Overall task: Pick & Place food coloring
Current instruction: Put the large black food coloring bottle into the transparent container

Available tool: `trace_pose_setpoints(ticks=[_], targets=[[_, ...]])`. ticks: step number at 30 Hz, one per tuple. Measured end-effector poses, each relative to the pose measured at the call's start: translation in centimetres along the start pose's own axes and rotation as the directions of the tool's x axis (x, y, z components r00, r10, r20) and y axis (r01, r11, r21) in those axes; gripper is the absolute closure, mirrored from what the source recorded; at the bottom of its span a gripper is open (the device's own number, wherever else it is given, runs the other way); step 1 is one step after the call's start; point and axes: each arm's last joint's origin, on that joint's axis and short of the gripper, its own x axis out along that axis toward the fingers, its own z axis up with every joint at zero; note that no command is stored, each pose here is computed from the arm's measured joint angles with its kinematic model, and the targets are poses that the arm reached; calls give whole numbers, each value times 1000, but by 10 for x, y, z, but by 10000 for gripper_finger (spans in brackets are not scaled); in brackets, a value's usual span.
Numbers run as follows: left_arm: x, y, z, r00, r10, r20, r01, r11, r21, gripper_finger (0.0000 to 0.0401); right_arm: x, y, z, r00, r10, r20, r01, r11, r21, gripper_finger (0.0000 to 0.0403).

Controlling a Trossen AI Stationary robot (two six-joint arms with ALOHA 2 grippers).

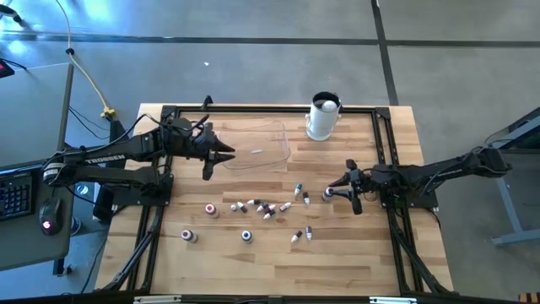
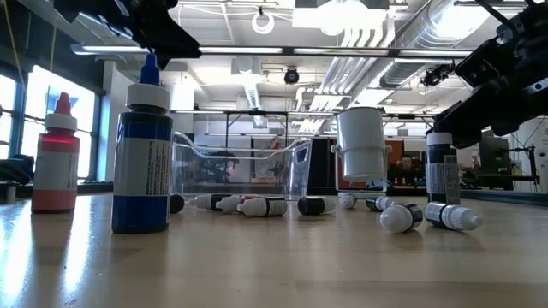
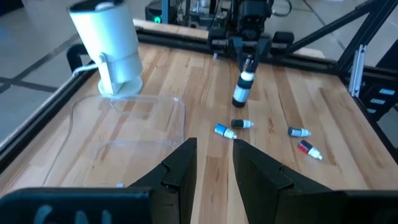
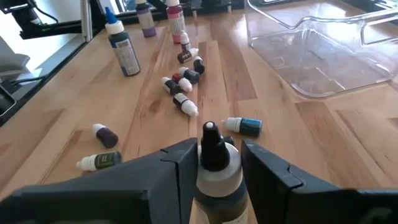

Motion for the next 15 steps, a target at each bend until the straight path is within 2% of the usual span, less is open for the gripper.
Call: trace_pose_setpoints(ticks=[9, 15], targets=[[0, 0, 4, 999, 1, 40, -1, 1000, 8, 297, 1, 0, 3, 1000, -1, 28, 1, 1000, 9, 357], [0, 0, 4, 999, 1, 40, -1, 1000, 8, 297, 1, 1, 7, 997, 8, 73, -9, 1000, 9, 370]])
